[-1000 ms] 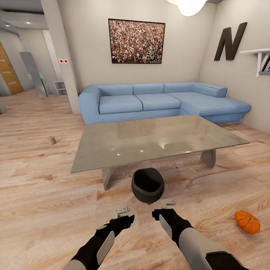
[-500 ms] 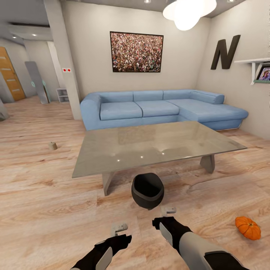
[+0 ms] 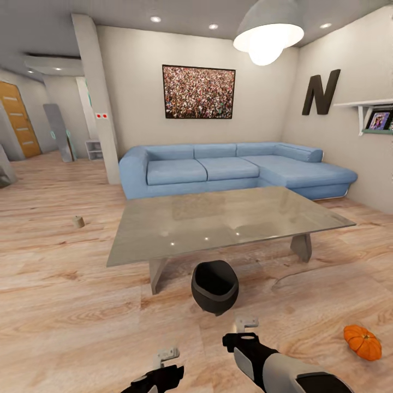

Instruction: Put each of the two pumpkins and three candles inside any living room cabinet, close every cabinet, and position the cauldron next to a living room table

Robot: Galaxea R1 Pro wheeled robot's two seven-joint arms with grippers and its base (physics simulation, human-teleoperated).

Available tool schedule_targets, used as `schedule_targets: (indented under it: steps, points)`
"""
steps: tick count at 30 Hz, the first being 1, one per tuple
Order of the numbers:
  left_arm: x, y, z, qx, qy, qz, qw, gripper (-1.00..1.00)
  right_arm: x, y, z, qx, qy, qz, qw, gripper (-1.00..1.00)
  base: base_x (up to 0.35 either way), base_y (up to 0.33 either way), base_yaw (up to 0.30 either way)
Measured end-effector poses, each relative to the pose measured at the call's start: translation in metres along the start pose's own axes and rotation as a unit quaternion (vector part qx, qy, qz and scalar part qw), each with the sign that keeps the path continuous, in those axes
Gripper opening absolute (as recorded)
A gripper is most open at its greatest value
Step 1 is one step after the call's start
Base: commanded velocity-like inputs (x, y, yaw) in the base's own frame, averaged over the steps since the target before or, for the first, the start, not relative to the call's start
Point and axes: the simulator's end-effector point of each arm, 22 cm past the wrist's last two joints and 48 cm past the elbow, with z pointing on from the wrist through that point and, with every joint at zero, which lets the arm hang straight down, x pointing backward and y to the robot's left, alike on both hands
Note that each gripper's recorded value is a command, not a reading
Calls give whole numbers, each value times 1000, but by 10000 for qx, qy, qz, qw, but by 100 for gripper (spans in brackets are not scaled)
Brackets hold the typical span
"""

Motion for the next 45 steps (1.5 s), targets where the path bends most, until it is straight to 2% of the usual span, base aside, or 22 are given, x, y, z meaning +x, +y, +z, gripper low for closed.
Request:
schedule_targets:
  steps: [6, 12, 13, 14, 18, 21, 22, 24, 28, 45]
  points:
    - [23, 13, -6, -142, 222, 26, 9996, 100, 2, -1, -7, 16, -34, 0, 10000, 100, 0, 0, -17]
    - [22, 14, -13, -173, 202, 63, 9996, 100, 27, -2, -15, 17, 26, 21, 10000, 100, 0, 0, -194]
    - [23, 15, -14, -184, 212, 72, 9996, 100, 44, -30, -11, 202, -65, 95, 9997, 100, 0, 0, -255]
    - [21, 15, -15, -184, 213, 75, 9996, 100, 45, -41, -12, 268, -89, 87, 9996, 100, 0, 0, -238]
    - [17, 15, -22, -207, 232, 90, 9995, 100, 45, -48, -17, 313, -101, 107, 9994, 100, 0, 0, -214]
    - [12, 14, -27, -214, 233, 95, 9995, 100, 44, -50, -22, 333, -49, 334, 9989, 100, 0, 0, -209]
    - [10, 13, -29, -214, 230, 96, 9995, 100, 43, -51, -24, 345, -22, 469, 9983, 100, 0, 0, -209]
    - [7, 12, -32, -213, 223, 95, 9995, 100, 44, -54, -27, 379, 66, 915, 9951, 100, 0, 0, -209]
    - [-1, 10, -39, -219, 211, 92, 9995, 100, 38, -57, -34, 395, 92, 1143, 9926, 100, 0, 0, -210]
    - [-32, -6, -68, -191, 159, 90, 9997, 100, 3, -60, -62, 391, 36, 1197, 9920, 100, 0, 0, -254]
